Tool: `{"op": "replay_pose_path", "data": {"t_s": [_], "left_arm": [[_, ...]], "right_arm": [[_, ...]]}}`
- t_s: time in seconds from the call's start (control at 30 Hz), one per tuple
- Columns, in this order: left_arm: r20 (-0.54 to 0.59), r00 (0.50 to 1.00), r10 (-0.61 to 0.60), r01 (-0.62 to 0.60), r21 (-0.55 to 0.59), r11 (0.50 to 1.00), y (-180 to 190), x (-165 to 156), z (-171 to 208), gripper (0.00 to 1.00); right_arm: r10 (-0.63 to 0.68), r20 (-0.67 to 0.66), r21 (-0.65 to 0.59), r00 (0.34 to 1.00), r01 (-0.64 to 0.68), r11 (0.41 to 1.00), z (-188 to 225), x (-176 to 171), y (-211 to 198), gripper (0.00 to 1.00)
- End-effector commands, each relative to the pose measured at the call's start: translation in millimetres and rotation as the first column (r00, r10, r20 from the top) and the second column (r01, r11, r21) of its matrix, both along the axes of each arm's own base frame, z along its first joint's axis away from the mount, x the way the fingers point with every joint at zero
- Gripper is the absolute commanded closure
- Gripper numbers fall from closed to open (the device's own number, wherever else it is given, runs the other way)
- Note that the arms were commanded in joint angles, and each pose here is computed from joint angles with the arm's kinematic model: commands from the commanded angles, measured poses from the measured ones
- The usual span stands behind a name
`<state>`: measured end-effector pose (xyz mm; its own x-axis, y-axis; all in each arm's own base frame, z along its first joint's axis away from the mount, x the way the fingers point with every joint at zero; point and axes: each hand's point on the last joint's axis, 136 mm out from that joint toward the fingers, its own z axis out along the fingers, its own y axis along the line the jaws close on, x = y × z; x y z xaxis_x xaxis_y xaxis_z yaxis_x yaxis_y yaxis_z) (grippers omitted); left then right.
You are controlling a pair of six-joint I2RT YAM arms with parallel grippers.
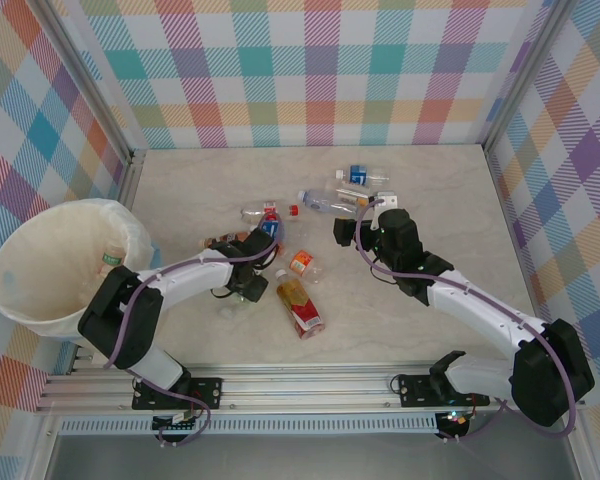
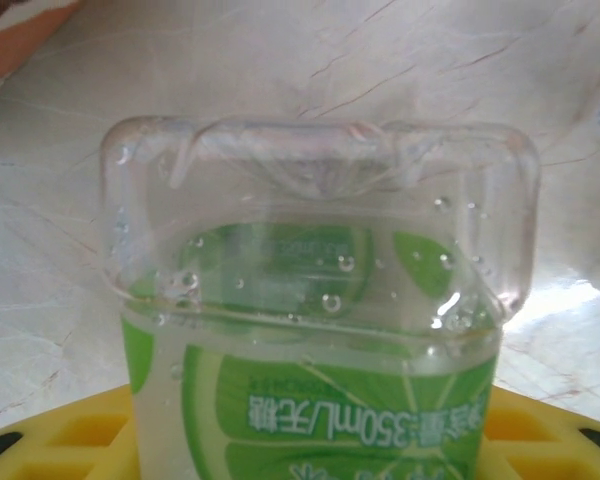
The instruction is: Put the plastic bottles in the bin
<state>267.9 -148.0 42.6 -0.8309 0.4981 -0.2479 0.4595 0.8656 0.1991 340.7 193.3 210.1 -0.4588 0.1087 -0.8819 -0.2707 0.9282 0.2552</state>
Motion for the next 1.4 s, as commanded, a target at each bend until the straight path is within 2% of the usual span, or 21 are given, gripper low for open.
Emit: {"op": "replay_pose_path", "data": {"t_s": [0.0,0.07,0.13,0.17,0.37,0.57,0.73,0.83,1.1,1.37], "left_arm": [[0.017,1.0,-0.011,0.012,-0.059,0.998,-11,-1,20,0.76],[0.031,0.999,-0.018,0.02,-0.073,0.997,-12,-1,26,0.83],[0.062,0.998,-0.015,0.021,-0.098,0.995,-13,1,35,0.97],[0.08,0.997,-0.011,0.02,-0.109,0.994,-14,2,39,1.0],[0.203,0.979,0.021,0.026,-0.226,0.974,-19,5,80,1.0],[0.349,0.931,0.103,0.057,-0.419,0.906,-28,6,138,1.0],[0.406,0.898,0.171,0.072,-0.517,0.853,-28,4,181,1.0],[0.434,0.862,0.26,0.042,-0.574,0.818,-20,7,210,1.0],[0.469,0.8,0.374,0.034,-0.658,0.753,-6,5,285,1.0],[0.562,0.719,0.409,0.159,-0.706,0.69,-1,-4,351,1.0]], "right_arm": [[-0.018,0.012,0.003,1.0,0.018,1.0,6,2,-4,0.0],[-0.018,0.013,0.006,1.0,0.018,1.0,6,2,-4,0.0],[-0.018,0.014,0.007,1.0,0.018,1.0,7,2,-4,0.0],[-0.018,0.016,0.008,1.0,0.018,1.0,7,2,-4,0.0],[0.046,0.045,0.03,0.998,-0.047,0.998,13,-1,7,0.0],[0.12,0.101,0.071,0.988,-0.127,0.989,28,-6,19,0.0],[0.234,0.185,0.107,0.955,-0.256,0.961,47,-18,36,0.0],[0.234,0.236,0.127,0.943,-0.268,0.955,57,-21,37,0.0],[0.235,0.345,0.132,0.909,-0.294,0.947,78,-30,33,0.0],[0.279,0.395,0.142,0.876,-0.358,0.923,89,-41,38,0.0]]}}
